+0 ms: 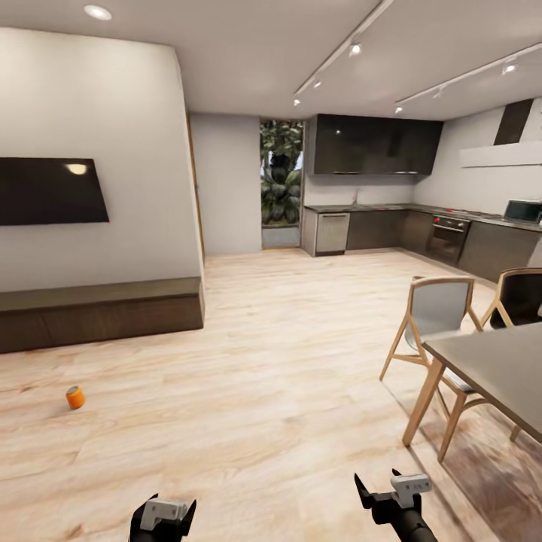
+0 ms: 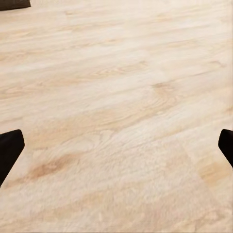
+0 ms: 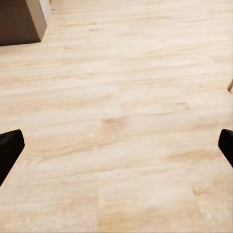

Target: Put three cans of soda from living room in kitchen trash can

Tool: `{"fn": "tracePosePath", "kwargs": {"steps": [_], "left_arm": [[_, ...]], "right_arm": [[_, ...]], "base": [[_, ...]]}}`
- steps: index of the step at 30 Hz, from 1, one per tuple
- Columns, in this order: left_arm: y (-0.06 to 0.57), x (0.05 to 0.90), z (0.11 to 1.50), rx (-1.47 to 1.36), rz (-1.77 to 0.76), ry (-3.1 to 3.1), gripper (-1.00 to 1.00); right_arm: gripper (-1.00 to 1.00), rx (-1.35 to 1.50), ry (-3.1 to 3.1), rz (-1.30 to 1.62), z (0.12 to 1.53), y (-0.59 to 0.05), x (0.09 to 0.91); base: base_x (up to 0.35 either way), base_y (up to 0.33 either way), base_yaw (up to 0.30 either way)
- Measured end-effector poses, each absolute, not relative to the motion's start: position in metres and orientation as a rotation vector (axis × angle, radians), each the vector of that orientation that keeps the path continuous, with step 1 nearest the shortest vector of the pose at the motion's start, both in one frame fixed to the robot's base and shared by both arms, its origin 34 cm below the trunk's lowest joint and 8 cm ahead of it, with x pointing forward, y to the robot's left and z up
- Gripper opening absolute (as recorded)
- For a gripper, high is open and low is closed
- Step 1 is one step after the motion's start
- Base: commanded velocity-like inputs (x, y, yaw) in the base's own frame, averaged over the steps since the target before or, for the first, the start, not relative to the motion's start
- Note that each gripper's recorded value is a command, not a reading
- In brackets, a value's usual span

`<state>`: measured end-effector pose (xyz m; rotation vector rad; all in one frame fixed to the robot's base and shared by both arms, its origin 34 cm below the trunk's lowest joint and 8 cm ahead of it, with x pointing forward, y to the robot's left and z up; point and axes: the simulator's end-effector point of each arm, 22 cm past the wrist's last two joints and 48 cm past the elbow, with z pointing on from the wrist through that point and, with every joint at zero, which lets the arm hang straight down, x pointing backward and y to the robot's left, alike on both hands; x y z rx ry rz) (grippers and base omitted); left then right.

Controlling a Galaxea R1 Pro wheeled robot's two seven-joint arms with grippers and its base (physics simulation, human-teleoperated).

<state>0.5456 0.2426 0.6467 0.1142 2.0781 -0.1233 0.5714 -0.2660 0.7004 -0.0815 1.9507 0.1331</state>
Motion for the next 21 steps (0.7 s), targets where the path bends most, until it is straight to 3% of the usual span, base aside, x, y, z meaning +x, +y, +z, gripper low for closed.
{"fn": "tracePosePath", "kwargs": {"steps": [21], "left_arm": [[0.2400,0.5452,0.6464,0.116,-0.128,2.079,1.00]], "right_arm": [[1.00,-0.083,1.953,0.133,0.6995,-0.2658,0.5709]], "base": [[0.318,0.099,-0.005]]}}
